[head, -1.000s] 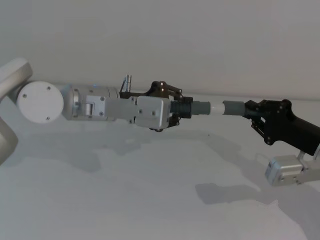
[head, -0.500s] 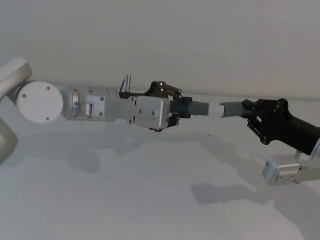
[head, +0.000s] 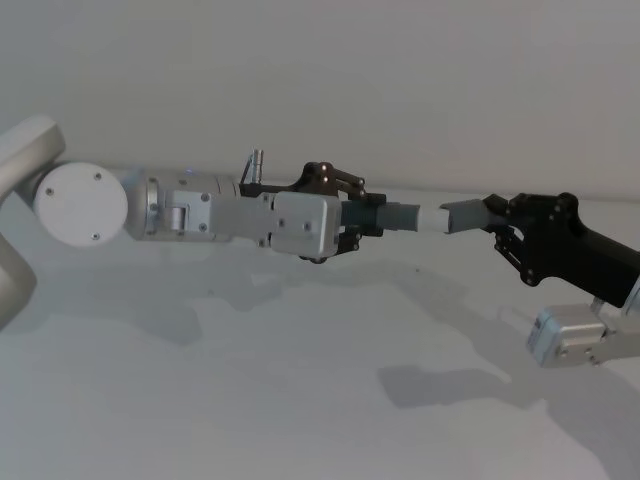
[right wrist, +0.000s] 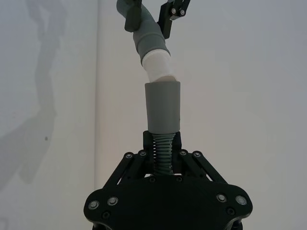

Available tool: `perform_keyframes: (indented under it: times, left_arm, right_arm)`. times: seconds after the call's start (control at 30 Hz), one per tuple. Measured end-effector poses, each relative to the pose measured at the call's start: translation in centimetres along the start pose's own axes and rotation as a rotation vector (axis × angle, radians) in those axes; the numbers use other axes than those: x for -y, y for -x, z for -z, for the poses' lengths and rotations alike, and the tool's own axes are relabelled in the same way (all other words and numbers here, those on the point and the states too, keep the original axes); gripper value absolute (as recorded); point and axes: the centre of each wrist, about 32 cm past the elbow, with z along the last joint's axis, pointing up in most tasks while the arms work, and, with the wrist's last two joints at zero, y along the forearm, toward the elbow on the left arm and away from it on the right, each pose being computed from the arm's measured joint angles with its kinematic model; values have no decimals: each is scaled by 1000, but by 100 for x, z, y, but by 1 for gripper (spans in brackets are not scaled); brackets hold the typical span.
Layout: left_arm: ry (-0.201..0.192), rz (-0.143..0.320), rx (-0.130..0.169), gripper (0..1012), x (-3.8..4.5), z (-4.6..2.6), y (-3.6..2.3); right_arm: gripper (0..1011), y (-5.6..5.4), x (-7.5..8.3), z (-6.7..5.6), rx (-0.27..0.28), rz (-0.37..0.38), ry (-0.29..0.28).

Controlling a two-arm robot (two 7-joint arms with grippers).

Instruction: Use both hands to pick up one end of the pipe from the table, align the ends, and insert them.

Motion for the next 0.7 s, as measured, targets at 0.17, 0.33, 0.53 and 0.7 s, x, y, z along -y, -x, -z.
perform_keyframes:
  times: [0.17, 0.33, 0.53, 0.7]
  left_arm:
    - [1, 0, 0, 328, 3, -2, 0]
    - [1, -1, 0, 328, 3, -2, -1]
    - [1, 0, 0, 328, 2, -2, -1]
    - [1, 0, 0, 328, 1, 0, 0]
  right_arm:
    - [170, -1, 10, -3, 1, 4, 12]
    - [170, 4, 16, -12, 6, 6, 30]
    - [170, 10, 22, -19, 12, 8, 48]
    - [170, 13, 25, -24, 16, 9, 59]
